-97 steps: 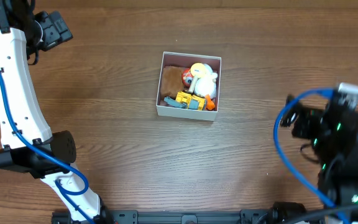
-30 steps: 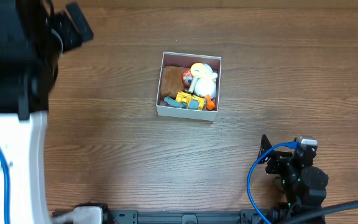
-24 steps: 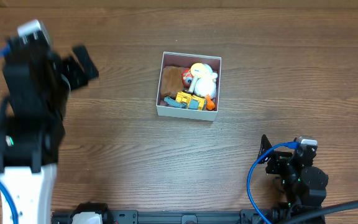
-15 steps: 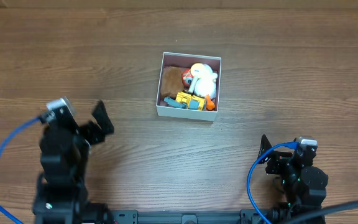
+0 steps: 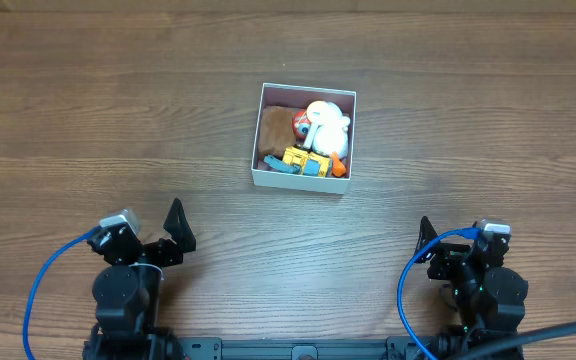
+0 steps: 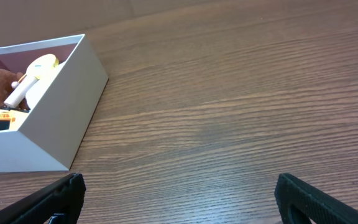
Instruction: Pack container
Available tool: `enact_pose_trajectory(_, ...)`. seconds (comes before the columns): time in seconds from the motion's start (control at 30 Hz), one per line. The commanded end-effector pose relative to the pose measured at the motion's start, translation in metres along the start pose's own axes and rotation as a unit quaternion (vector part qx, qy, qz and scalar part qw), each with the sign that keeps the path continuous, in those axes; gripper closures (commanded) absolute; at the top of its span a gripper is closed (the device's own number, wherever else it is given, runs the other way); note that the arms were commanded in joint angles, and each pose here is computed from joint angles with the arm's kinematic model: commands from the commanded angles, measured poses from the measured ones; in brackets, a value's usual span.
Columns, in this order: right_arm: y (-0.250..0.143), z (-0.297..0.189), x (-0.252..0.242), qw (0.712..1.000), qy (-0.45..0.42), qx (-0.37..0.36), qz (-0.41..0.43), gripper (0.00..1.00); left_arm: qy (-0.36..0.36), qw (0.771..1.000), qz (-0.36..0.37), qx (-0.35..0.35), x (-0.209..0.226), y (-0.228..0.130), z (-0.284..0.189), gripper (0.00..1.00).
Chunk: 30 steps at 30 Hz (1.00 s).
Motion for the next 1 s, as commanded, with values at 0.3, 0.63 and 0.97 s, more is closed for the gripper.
enact_pose_trajectory(0.3, -0.0021, 0.0005, -0.0010, 1.000, 0.000, 0.000, -0.001, 0.00, -0.011, 0.999, -0.028, -0.021, -0.0004, -0.0111, 0.0031, 0.00)
enact_pose_trajectory(0.63, -0.0021, 0.0005, -0.0010, 1.000, 0.000, 0.000, -0.001, 0.00, -0.011, 0.999, -0.028, -0.021, -0.0004, -0.0111, 0.0031, 0.00)
enact_pose_trajectory(0.97, -0.0021, 0.0005, -0.0010, 1.000, 0.000, 0.000, -0.001, 0.00, -0.011, 0.999, -0.028, -0.021, -0.0004, -0.0111, 0.0031, 0.00)
Point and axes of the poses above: each gripper's point midway between its finger pads, its own z axis out along the fingers, its own x axis along the line the jaws close on, y = z × x, the point moved 3 cm from there along -z, back along the fingers, and after that the axes turned 12 degrees about z, right-handed, at the moved point
